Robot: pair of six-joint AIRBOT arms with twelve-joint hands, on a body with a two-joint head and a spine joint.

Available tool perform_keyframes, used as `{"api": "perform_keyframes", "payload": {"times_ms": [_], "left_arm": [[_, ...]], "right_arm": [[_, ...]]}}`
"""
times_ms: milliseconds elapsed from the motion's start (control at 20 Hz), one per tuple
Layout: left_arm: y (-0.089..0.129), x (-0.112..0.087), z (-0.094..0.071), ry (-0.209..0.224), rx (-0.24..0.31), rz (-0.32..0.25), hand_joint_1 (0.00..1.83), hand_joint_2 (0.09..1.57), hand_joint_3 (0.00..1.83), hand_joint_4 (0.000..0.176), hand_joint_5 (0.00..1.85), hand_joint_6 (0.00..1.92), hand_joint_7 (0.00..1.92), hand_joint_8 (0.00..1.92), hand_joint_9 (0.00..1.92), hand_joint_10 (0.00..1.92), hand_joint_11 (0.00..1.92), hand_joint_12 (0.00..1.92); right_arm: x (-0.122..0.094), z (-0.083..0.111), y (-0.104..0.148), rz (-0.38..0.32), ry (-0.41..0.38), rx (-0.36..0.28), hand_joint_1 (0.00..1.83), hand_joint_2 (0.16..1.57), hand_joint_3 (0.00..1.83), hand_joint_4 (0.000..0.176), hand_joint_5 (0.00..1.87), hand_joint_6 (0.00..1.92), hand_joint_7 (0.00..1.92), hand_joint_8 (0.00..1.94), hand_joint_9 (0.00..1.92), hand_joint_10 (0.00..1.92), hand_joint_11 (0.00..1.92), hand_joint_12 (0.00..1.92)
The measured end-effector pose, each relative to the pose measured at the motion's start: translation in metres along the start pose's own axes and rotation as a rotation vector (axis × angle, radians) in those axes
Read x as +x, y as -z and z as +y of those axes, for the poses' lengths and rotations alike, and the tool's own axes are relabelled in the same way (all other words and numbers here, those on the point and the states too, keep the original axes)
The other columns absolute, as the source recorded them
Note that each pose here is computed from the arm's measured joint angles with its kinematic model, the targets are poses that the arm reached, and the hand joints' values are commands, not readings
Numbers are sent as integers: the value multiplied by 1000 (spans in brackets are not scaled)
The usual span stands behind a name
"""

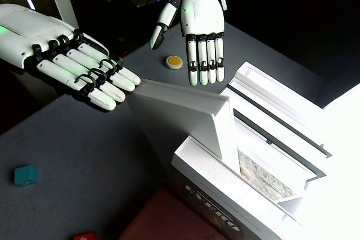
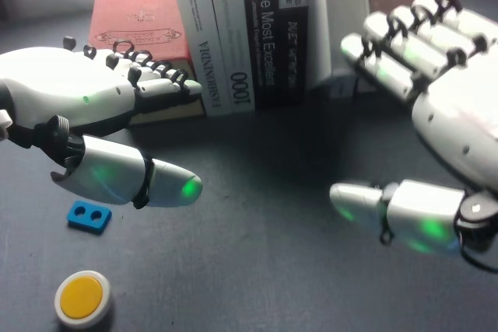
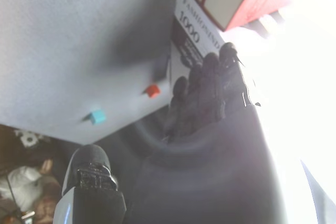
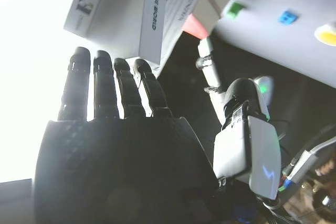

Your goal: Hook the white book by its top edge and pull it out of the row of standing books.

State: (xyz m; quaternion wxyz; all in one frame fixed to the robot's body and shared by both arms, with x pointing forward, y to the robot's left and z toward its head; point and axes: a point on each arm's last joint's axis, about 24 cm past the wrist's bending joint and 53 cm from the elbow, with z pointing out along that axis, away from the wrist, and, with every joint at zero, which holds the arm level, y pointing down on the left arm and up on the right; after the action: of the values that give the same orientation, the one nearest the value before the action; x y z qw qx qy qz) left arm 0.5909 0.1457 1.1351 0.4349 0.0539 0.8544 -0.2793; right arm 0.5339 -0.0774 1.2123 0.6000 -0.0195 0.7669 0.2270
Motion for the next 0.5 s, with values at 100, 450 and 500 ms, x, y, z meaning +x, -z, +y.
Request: {"api": "perform_keyframes", "payload": {"times_ms": [100,450,500], "left_arm": [[0,0,0,0,0,-1,0,1071,0,0,0,0,0,0,0,0,0,0],[0,0,1,0,-4,0,0,1076,1,0,0,0,0,0,0,0,0,0],[0,0,1,0,-5,1,0,1074,0,0,0,0,0,0,0,0,0,0]], "right_arm": [[18,-7,0,63,-22,21,0,1081,5,0,0,0,0,0,0,0,0,0],[20,-16,-9,71,-43,32,0,1067,0,0,0,0,0,0,0,0,0,0],[21,-15,-9,74,-43,31,0,1064,0,0,0,0,0,0,0,0,0,0]]}}
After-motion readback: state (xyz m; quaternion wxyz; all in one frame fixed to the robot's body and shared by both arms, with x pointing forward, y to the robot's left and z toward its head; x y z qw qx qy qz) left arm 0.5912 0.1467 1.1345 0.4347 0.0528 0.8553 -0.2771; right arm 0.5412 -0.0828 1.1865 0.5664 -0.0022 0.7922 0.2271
